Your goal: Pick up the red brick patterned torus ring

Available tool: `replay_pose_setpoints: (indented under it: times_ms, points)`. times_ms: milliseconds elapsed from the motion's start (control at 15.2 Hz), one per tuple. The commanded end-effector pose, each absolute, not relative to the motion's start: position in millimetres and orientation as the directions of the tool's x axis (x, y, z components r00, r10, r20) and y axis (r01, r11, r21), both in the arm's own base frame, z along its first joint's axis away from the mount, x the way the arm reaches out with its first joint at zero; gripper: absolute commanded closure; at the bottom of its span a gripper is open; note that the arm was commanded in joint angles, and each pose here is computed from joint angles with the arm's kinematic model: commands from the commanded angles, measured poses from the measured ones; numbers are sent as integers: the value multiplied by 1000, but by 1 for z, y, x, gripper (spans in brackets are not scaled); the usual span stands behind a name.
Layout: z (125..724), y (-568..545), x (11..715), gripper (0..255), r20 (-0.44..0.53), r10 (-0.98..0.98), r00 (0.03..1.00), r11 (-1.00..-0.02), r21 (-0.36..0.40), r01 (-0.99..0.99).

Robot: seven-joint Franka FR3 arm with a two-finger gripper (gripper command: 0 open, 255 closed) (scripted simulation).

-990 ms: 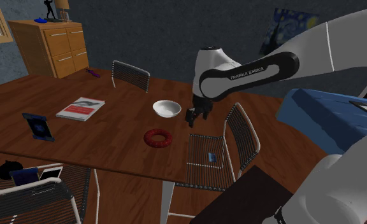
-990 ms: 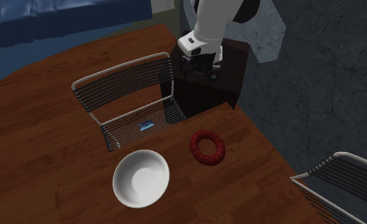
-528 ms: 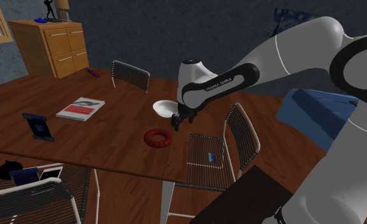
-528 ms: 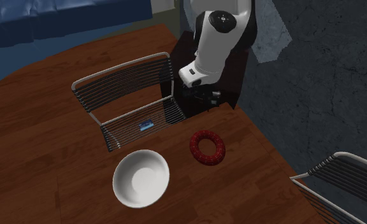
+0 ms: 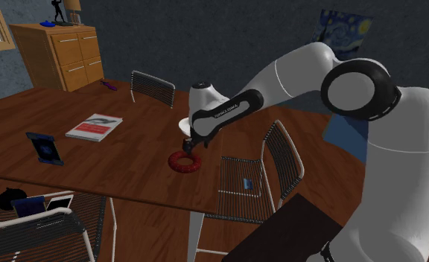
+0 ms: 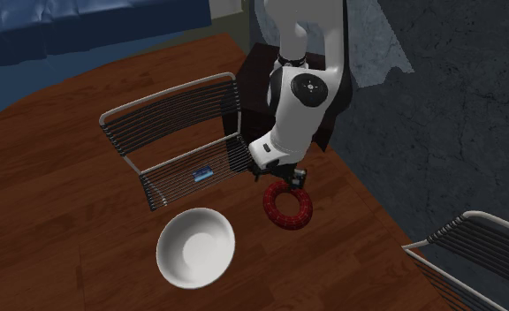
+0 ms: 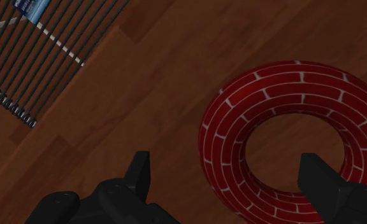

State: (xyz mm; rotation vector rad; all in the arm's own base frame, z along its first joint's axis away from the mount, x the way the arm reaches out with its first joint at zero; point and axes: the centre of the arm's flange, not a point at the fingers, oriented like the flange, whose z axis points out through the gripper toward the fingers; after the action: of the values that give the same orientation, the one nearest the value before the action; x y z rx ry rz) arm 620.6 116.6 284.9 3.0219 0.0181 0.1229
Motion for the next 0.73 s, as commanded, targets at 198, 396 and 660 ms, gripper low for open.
replay_pose_setpoints:
  times_ms: [198, 396, 660]
  points:
    - [259, 123, 634, 0, 85, 13, 996, -993, 118, 3]
    - [243, 123, 634, 0, 85, 13, 996, -993, 118, 3]
    - [234, 123, 634, 255, 85, 13, 996, -993, 118, 3]
